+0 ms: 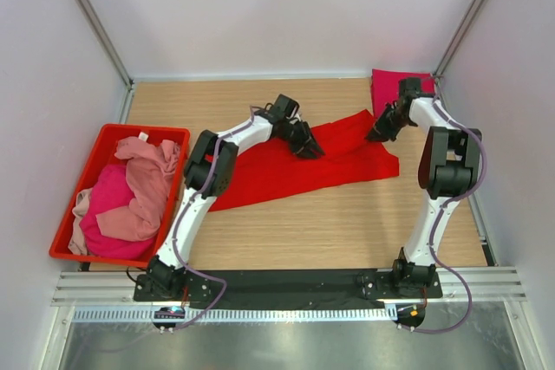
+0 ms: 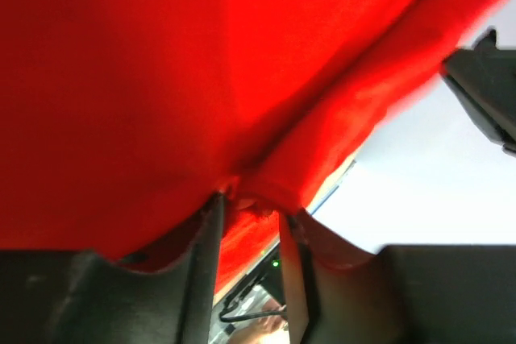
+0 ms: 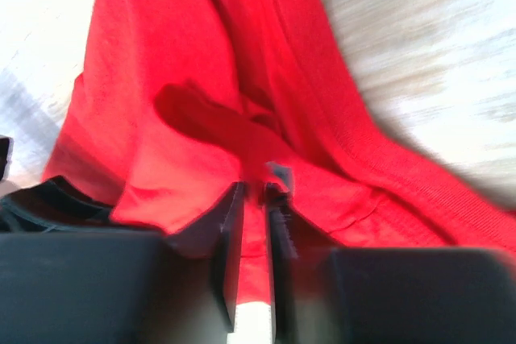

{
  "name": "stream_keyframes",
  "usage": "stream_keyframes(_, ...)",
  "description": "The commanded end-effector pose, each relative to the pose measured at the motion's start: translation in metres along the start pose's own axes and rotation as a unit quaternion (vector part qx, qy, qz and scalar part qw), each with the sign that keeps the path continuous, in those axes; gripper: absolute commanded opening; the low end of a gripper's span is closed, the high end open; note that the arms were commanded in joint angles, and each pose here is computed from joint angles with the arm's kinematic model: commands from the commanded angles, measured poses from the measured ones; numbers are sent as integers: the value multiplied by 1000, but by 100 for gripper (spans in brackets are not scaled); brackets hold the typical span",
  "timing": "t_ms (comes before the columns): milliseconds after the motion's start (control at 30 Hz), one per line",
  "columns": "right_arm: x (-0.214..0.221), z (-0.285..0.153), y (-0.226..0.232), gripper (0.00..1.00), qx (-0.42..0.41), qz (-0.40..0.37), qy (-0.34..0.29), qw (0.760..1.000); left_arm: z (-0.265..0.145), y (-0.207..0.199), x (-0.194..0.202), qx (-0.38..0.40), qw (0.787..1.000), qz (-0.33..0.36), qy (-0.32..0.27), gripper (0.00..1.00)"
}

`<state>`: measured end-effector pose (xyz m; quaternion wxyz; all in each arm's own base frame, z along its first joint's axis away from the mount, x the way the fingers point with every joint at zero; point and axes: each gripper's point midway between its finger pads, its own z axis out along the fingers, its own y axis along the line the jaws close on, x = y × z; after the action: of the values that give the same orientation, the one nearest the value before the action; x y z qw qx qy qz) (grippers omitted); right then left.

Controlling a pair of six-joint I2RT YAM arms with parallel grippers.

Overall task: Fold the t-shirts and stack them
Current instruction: Fold the tshirt

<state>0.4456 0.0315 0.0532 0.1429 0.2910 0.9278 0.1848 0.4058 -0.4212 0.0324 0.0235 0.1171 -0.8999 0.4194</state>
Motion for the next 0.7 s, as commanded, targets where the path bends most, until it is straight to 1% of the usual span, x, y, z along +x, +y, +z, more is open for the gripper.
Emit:
stream_keyframes(0,-23,-7,8,26,-15,-32,-43,998,-20,-21,7,3,999,41,4,38)
stream_keyframes(67,-25,-11,9,37,-13,-42,-46,998,-32,-24,10,-10,998,60,-2,41)
stream_keyframes(100,-30,-18,12,38,-15,-49,-57,997,-35,-22,7,-20,996,82,-14,42)
stream_keyframes(167,-33,-27,14,39,-10,-62,-69,996,-52,-29,10,-26,994,105,-26,43)
stream_keyframes(233,-36,-41,26,39,-30,-72,-85,993,-63,-34,13,-29,991,125,-35,41)
stream_keyframes(333,-25,-42,53,38,-72,-85,-87,990,-68,-41,14,-19,990,138,-38,36)
stream_keyframes(367,-25,-42,68,36,-101,-84,-89,987,-68,-45,12,-12,990,139,-38,33)
stream_keyframes(400,-20,-36,77,33,-112,-85,-82,987,-67,-50,13,-3,989,141,-37,31)
stream_keyframes(500,-14,-16,94,20,-159,-54,-53,984,-58,-62,10,35,990,131,-27,24)
stream_keyframes(533,-18,-13,104,11,-177,-54,-61,981,-55,-69,9,56,989,134,-22,23)
stream_keyframes(567,-14,-5,106,8,-191,-47,-47,979,-53,-74,7,67,989,129,-20,21)
stream_keyframes(600,-15,-1,109,3,-201,-39,-46,978,-43,-68,5,69,990,119,-10,18)
stream_keyframes(633,-12,5,109,1,-207,-21,-39,977,-39,-69,4,79,990,120,-7,17)
stream_keyframes(667,-17,7,115,1,-225,-21,-47,973,-35,-67,4,82,990,116,-2,17)
